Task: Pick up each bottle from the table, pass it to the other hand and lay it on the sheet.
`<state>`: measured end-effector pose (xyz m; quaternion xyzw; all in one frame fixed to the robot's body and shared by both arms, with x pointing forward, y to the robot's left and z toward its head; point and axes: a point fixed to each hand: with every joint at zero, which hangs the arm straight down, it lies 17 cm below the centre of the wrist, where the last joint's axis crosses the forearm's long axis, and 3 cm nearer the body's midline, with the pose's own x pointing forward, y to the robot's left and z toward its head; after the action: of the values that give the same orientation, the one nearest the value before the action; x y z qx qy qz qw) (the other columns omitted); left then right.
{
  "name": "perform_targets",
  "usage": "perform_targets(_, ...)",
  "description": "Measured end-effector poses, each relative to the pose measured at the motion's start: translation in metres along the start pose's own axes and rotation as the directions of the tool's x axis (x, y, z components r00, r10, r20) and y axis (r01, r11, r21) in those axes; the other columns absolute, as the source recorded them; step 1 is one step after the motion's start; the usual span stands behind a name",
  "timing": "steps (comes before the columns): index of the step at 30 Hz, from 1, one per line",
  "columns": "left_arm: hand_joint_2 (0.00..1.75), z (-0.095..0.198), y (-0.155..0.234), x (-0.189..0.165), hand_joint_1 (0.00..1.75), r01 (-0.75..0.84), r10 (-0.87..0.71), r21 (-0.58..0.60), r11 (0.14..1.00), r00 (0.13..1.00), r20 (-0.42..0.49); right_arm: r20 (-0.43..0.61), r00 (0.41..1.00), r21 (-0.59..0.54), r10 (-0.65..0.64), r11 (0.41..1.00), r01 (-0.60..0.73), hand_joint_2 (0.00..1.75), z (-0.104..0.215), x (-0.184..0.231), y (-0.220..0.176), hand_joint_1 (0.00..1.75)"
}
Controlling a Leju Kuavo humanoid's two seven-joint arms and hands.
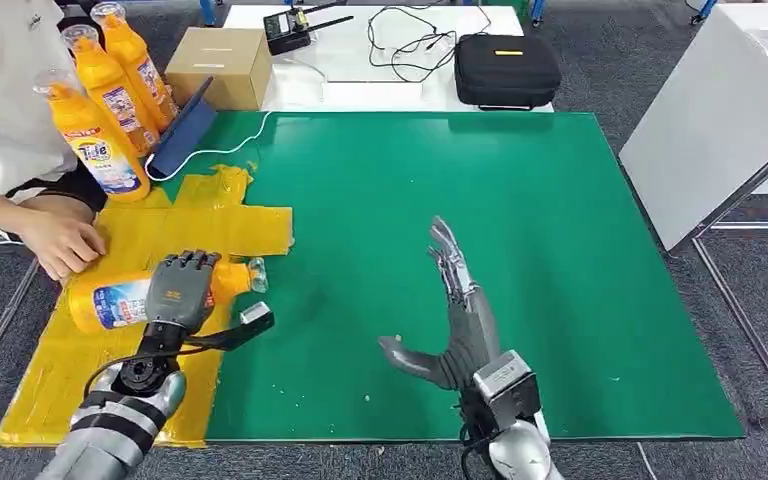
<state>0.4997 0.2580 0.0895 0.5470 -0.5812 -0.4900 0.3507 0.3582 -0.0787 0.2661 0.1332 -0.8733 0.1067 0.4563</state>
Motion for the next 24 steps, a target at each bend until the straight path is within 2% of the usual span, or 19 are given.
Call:
perform_targets(2, 1.75, 0.005, -0.015, 0.005, 1.75, -0.012, 0.012, -0.033, 0.999, 1.0, -0.004, 0.013, 1.0, 0.0, 0.005, 1.0, -0.005, 1.75, 0.0, 0.003, 0.0, 0.0)
perform_targets(3, 1.75, 0.008, -0.021, 0.006, 0.59, -0.021, 0.02, -0.047, 0.999, 1.0, -0.008, 0.013, 1.0, 0.001, 0.007, 1.0, -0.008, 1.75, 0.0, 0.003, 0.0, 0.0)
perform_targets(4, 1.75, 0.009, -0.024, 0.008, 0.0, -0.03, 0.029, -0.049, 0.998, 0.999, -0.013, 0.012, 1.0, 0.002, 0.01, 1.0, -0.01, 1.75, 0.0, 0.002, -0.001, 0.0)
perform_targets(14, 1.75, 0.014, -0.048, -0.004, 0.0, -0.22, 0.207, -0.104, 0.97, 0.971, -0.123, -0.039, 0.998, -0.016, 0.047, 0.999, -0.048, 1.75, 0.013, -0.011, -0.009, 0.0)
perform_targets(24, 1.75, 0.015, -0.05, -0.009, 0.0, -0.261, 0.243, -0.102, 0.96, 0.957, -0.161, -0.063, 0.996, -0.024, 0.066, 0.997, -0.068, 1.75, 0.018, -0.017, -0.014, 0.0)
